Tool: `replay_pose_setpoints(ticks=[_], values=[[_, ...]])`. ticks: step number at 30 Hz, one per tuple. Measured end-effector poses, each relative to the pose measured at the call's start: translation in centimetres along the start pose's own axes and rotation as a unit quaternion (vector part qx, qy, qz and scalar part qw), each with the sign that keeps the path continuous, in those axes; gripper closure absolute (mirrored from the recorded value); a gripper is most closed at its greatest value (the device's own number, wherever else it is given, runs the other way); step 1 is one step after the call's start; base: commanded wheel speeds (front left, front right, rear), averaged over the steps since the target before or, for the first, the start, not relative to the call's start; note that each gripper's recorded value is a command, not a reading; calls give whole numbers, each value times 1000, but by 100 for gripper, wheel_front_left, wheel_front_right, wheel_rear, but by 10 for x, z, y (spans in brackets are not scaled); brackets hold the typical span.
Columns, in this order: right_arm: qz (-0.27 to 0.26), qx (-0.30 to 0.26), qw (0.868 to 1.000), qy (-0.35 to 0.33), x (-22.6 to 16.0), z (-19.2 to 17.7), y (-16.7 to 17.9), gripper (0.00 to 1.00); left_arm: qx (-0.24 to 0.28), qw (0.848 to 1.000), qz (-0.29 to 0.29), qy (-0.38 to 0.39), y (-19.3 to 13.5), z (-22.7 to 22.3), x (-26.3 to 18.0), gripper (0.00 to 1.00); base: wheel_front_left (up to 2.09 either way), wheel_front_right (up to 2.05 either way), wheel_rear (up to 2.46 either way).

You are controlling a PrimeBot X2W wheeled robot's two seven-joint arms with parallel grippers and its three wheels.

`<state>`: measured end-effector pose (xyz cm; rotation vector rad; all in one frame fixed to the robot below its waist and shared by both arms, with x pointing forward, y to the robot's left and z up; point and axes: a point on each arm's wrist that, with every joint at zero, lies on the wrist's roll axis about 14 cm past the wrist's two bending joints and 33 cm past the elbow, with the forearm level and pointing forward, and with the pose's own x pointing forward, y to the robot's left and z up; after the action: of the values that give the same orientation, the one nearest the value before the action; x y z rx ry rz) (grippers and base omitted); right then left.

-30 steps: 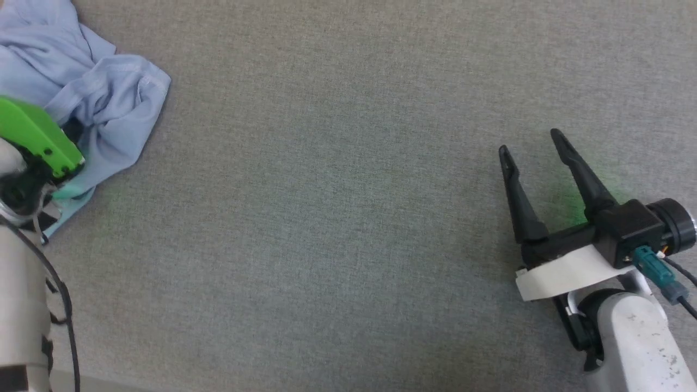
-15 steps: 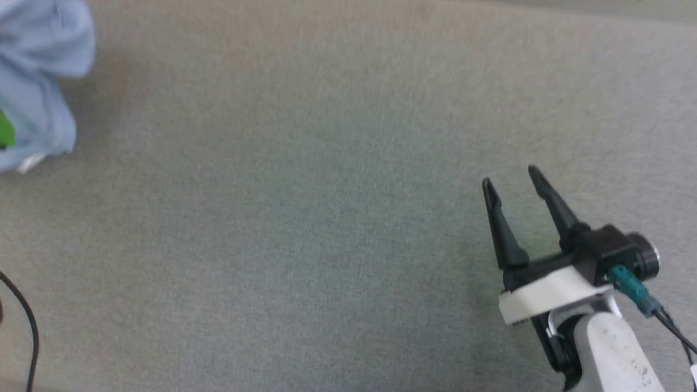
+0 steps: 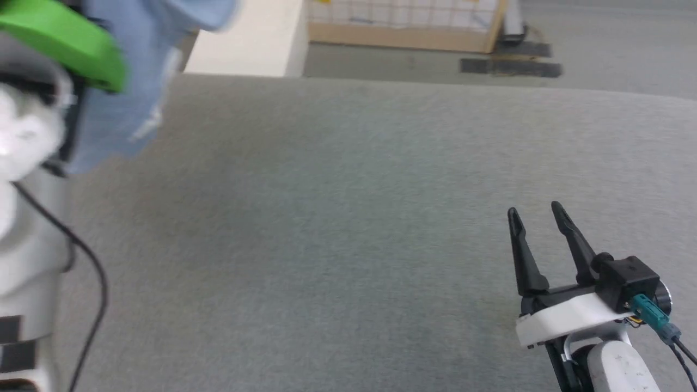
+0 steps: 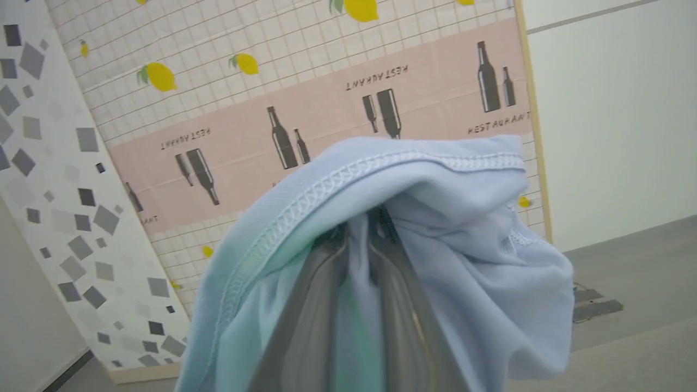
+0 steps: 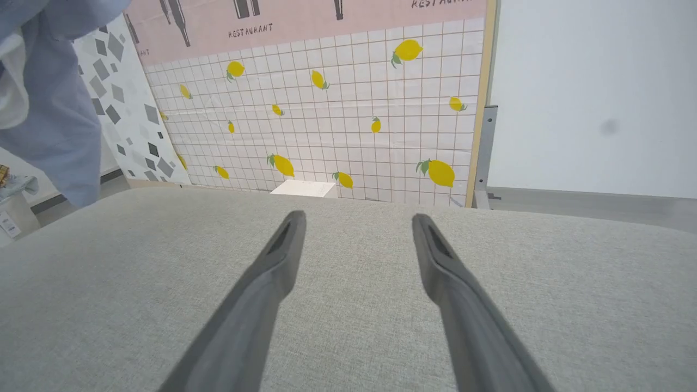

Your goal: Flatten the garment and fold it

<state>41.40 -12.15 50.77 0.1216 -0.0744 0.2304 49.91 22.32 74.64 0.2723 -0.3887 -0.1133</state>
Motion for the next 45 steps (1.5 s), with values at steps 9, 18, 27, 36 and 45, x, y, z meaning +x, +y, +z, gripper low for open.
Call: replay_pose_setpoints(ticks=[9, 18, 27, 36, 45], values=[[-73, -15, 997, -15, -44, 18, -41, 0, -112, 979, -171, 2, -149, 14, 18, 100, 0, 0, 0], [-147, -24, 989, -12, -91, 26, -78, 0, -206, 884, -328, 262, -301, -103, -68, 100, 0, 0, 0], [-169, -25, 985, -6, -107, 27, -86, 0, -211, 757, -389, 481, -358, -185, -190, 81, 0, 0, 0], [-135, -21, 991, -5, -90, 25, -69, 0, -281, 801, -295, 438, -324, -178, -175, 0, 0, 0, 0], [-107, -18, 994, -10, -72, 26, -56, 0, -283, 913, -113, 272, -216, -161, -141, 0, 0, 0, 0]])
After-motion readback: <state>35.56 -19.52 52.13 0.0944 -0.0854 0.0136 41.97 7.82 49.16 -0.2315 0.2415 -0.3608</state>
